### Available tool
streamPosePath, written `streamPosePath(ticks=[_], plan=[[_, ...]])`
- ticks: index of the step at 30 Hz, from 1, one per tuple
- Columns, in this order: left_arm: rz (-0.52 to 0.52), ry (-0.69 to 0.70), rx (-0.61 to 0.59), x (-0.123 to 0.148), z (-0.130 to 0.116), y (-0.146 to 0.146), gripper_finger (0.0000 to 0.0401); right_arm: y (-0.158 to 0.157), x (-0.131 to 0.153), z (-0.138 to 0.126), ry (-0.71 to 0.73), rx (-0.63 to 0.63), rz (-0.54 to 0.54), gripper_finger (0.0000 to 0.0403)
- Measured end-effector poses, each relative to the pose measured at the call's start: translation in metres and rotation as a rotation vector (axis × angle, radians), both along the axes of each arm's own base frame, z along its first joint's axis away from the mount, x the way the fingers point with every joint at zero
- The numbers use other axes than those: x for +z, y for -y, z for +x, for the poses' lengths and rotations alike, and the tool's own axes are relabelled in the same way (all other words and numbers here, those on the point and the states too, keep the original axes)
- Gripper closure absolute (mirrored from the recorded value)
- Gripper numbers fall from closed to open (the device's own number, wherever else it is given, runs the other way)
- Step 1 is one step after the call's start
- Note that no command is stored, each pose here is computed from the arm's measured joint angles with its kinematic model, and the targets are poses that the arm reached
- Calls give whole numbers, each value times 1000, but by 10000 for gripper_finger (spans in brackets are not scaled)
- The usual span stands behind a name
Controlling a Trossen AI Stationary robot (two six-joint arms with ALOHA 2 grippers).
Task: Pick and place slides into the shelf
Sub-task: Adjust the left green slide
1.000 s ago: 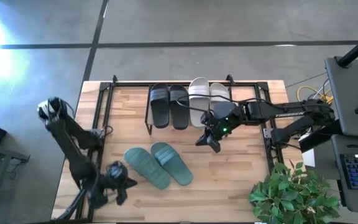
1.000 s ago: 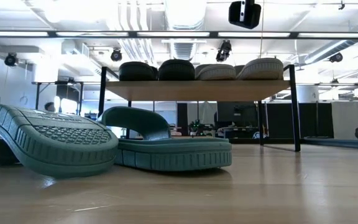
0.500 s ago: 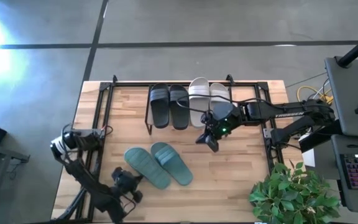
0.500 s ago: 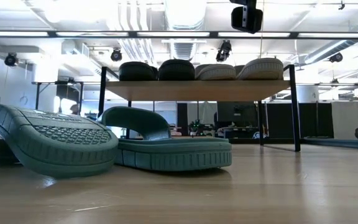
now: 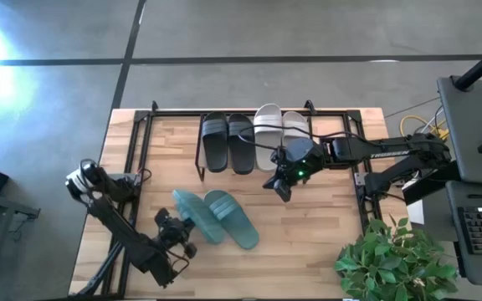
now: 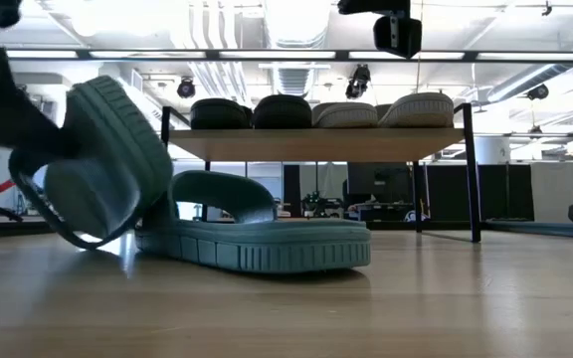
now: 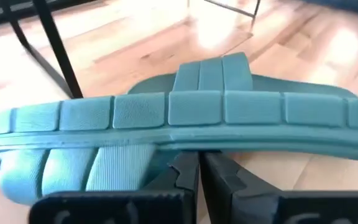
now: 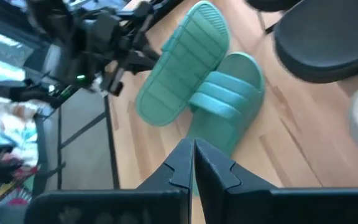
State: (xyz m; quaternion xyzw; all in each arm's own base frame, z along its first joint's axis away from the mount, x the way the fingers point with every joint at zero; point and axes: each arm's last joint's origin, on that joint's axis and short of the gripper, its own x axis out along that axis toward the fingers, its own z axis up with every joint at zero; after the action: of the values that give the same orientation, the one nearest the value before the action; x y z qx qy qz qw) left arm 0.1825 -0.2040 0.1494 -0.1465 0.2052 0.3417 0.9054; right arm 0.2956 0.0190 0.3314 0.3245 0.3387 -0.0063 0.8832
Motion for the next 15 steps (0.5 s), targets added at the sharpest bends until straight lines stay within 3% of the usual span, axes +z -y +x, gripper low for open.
streamPosePath(ticks=[4,9,11,15], plan=[[12,-76,-70,22,-5,-5,401,1,0,0,-4,-29,3,394],[140,78,-62,50,-12,-23,401,1,0,0,-6,-33,9,394],[172,62,-15,50,-9,-39,401,1,0,0,-5,-39,3,394],[113,-32,35,43,-9,-55,401,2,0,0,-5,-69,-13,394]])
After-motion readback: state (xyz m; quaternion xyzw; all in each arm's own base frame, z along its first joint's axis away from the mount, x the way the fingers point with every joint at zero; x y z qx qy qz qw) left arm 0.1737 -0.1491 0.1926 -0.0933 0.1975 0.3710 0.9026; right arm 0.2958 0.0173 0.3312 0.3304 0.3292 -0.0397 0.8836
